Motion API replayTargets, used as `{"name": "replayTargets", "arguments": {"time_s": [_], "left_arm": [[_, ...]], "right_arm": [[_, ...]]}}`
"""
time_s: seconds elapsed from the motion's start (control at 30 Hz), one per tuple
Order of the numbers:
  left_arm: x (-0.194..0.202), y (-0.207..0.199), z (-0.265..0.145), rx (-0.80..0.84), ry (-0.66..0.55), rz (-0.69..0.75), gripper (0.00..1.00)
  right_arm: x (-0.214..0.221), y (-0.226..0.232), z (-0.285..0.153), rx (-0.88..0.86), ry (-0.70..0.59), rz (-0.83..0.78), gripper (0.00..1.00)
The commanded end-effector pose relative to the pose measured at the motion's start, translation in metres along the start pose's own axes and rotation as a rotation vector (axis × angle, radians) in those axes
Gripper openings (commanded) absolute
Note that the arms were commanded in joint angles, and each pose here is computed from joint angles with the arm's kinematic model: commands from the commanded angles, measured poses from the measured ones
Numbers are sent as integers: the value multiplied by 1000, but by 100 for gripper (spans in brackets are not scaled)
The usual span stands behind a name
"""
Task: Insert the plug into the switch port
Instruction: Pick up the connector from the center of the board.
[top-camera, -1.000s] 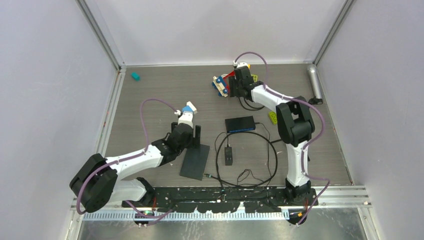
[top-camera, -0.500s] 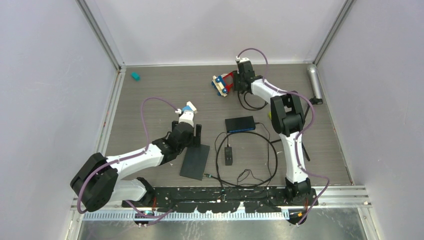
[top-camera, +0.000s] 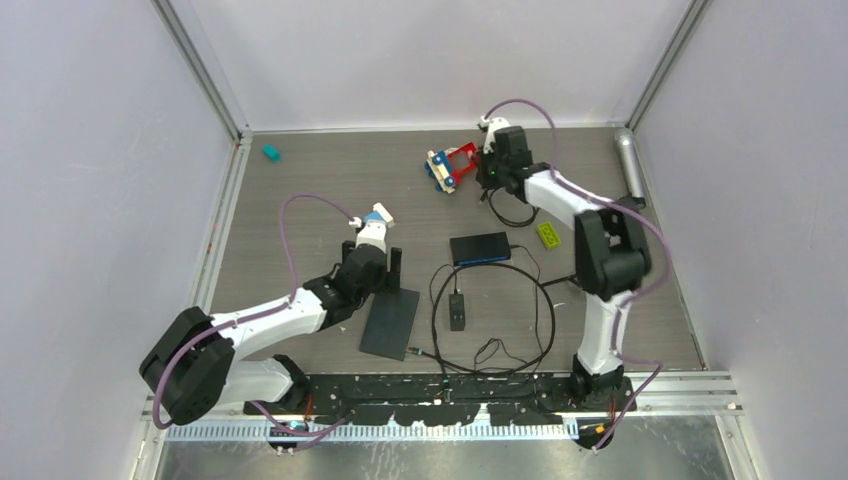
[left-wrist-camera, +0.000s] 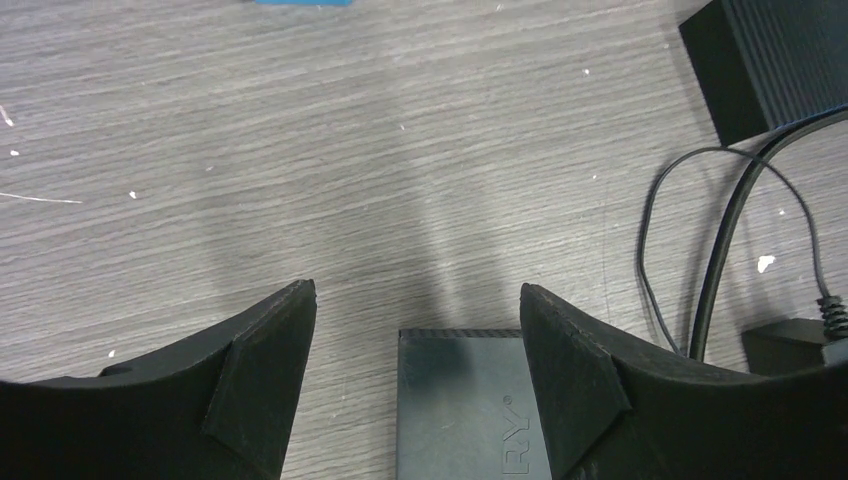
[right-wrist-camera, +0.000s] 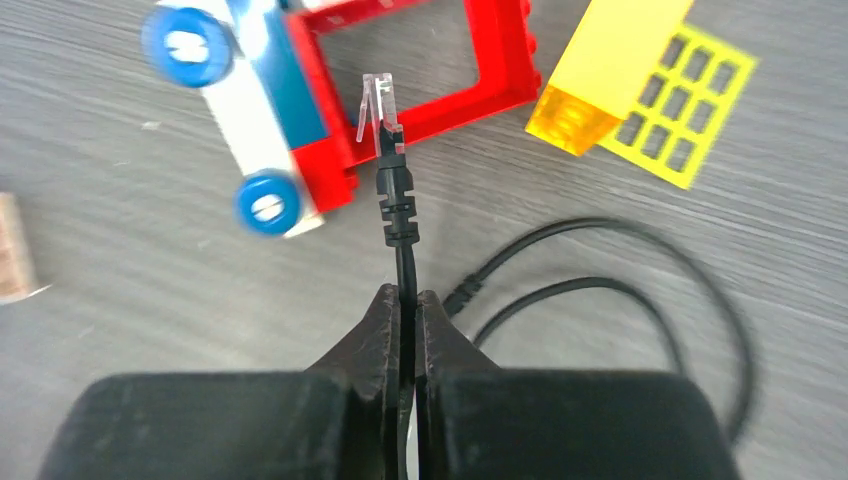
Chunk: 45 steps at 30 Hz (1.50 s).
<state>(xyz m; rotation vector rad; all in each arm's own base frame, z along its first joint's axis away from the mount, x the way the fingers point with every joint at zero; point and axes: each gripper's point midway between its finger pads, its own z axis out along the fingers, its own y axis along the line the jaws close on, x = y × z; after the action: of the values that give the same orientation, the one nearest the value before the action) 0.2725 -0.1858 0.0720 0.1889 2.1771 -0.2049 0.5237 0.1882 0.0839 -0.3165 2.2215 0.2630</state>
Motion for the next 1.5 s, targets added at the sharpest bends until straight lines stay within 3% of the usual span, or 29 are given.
{"name": "replayTargets", "arguments": {"time_s": [0.0, 0.33, 0.53, 0.7, 0.8, 0.9, 1.03, 1.27, 1.47], "left_arm": [[-31, 3, -9, -12, -118, -47, 77], [-50, -4, -34, 77, -187, -49, 76], [-87, -19, -116, 383, -481, -173, 79], [-122, -45, -207, 722, -689, -162, 79], [-140, -51, -243, 816, -757, -143, 80], [-150, -69, -255, 897, -715, -91, 78], [-164, -100, -262, 1019, -660, -25, 67], [-184, -143, -278, 1067, -724, 139, 75], [-163, -188, -285, 1141, -747, 313, 81]], "right_arm": [[-104, 16, -119, -41, -365, -58, 1], [-69, 70, -315, -271, -531, -144, 1], [-31, 112, -412, -536, -647, -270, 0], [-2, 144, -473, -768, -728, -382, 0], [2, 156, -502, -870, -798, -391, 0], [7, 163, -521, -936, -835, -417, 1], [12, 164, -525, -940, -849, -453, 0], [12, 169, -528, -985, -930, -477, 0], [18, 168, -509, -977, -864, -503, 1]]}}
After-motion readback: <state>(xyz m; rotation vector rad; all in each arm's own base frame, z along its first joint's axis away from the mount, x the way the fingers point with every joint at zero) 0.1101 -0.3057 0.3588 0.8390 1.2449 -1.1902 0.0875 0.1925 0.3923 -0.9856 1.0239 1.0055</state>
